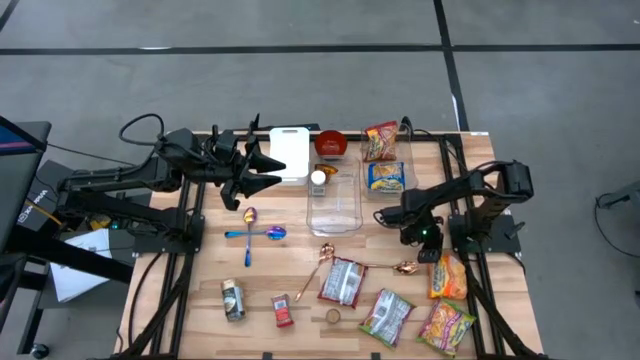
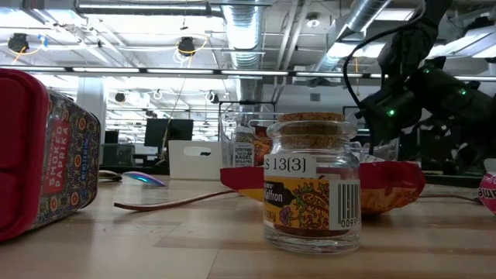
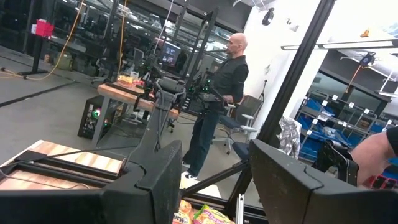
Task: Pick & Place Food Item
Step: Put the orange noodle pack into the right transparent bin
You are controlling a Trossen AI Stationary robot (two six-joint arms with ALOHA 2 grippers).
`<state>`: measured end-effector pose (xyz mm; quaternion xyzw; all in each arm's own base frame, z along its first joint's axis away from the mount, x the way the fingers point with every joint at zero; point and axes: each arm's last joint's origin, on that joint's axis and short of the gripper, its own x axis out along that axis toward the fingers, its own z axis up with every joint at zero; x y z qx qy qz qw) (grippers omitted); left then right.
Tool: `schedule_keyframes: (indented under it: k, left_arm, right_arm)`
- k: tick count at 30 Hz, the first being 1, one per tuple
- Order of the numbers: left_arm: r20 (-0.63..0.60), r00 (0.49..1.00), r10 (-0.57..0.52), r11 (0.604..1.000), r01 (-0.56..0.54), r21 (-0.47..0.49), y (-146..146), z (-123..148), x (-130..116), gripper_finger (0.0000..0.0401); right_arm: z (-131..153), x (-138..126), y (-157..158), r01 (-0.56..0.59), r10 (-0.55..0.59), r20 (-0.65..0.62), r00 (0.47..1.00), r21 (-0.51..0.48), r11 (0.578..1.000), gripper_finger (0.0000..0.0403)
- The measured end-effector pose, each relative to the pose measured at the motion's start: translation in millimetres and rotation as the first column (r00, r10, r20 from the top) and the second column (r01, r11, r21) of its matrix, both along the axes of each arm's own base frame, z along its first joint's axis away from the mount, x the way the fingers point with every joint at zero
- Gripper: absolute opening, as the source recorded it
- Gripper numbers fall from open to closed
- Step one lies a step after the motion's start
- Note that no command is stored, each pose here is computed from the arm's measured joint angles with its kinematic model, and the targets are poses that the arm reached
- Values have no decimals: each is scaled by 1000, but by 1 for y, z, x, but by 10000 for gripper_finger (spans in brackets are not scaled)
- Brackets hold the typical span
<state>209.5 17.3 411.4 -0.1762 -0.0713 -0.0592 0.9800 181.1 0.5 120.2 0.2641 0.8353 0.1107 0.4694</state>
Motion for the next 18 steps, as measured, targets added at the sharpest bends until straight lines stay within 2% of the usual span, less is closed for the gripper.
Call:
schedule_keyframes:
  k: [6, 12, 15, 18]
  left_arm:
    - [0, 1000, 0, 1000, 0, 0, 0, 0, 0, 182]
    - [1, 1000, 15, 1000, -15, -1, 0, 0, 0, 182]
    - [1, 1000, 20, 1000, -20, -1, 0, 0, 0, 182]
    - [1, 1000, 22, 1000, -22, -1, 1, 0, 0, 182]
  right_arm:
    - [29, -4, 0, 22, -23, 45, 999, 10, 1000, 1]
    - [73, -2, -5, 164, -164, 182, 970, 14, 986, 0]
    - [90, -3, -9, 256, -253, 231, 940, 17, 967, 0]
    - [101, -2, -12, 347, -353, 276, 894, 70, 935, 0]
